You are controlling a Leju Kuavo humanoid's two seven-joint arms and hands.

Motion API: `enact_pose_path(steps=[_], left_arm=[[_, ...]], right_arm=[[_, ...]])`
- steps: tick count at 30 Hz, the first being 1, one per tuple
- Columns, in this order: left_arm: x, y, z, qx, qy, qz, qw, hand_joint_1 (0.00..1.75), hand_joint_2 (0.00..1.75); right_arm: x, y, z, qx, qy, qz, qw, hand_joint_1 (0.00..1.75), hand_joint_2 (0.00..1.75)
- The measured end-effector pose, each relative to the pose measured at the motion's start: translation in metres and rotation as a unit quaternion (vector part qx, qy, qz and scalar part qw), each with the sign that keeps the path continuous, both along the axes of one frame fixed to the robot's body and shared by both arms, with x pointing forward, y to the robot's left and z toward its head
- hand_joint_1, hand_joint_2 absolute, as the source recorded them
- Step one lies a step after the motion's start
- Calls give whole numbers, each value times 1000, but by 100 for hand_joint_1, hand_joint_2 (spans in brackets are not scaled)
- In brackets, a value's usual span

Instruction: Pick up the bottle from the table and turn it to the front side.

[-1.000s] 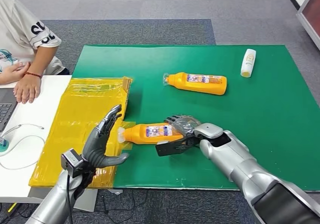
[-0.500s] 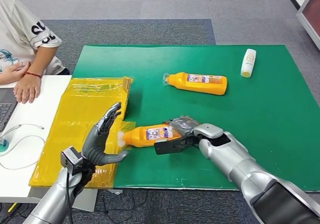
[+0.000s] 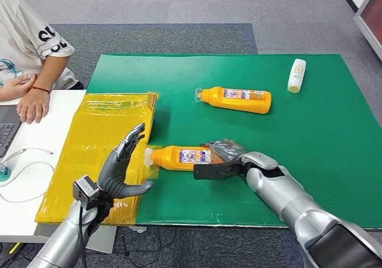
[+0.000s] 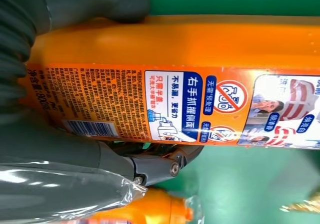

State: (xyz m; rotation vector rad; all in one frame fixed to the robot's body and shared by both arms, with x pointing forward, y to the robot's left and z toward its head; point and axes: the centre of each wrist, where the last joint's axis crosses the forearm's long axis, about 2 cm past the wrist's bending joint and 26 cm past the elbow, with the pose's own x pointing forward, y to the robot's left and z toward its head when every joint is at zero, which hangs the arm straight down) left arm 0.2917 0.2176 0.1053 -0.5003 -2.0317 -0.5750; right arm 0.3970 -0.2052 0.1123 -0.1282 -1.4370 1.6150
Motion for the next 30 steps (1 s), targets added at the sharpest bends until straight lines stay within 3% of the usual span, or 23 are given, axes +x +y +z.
enact_pose_path(steps=[7, 15, 24, 30], left_arm=[[0, 2, -1, 0, 3, -4, 1000, 0, 175], [-3, 4, -3, 3, 5, -5, 1000, 0, 175], [-4, 5, -5, 3, 9, -4, 1000, 0, 175], [-1, 14, -10, 11, 20, 2, 1000, 0, 175]], right_arm=[[-22, -43, -26, 204, 73, -24, 976, 175, 175], [-44, -76, -40, 320, 102, -54, 940, 175, 175], [-59, -77, -37, 424, 113, -43, 897, 175, 175], [-65, -55, -22, 435, 80, -7, 897, 175, 175]])
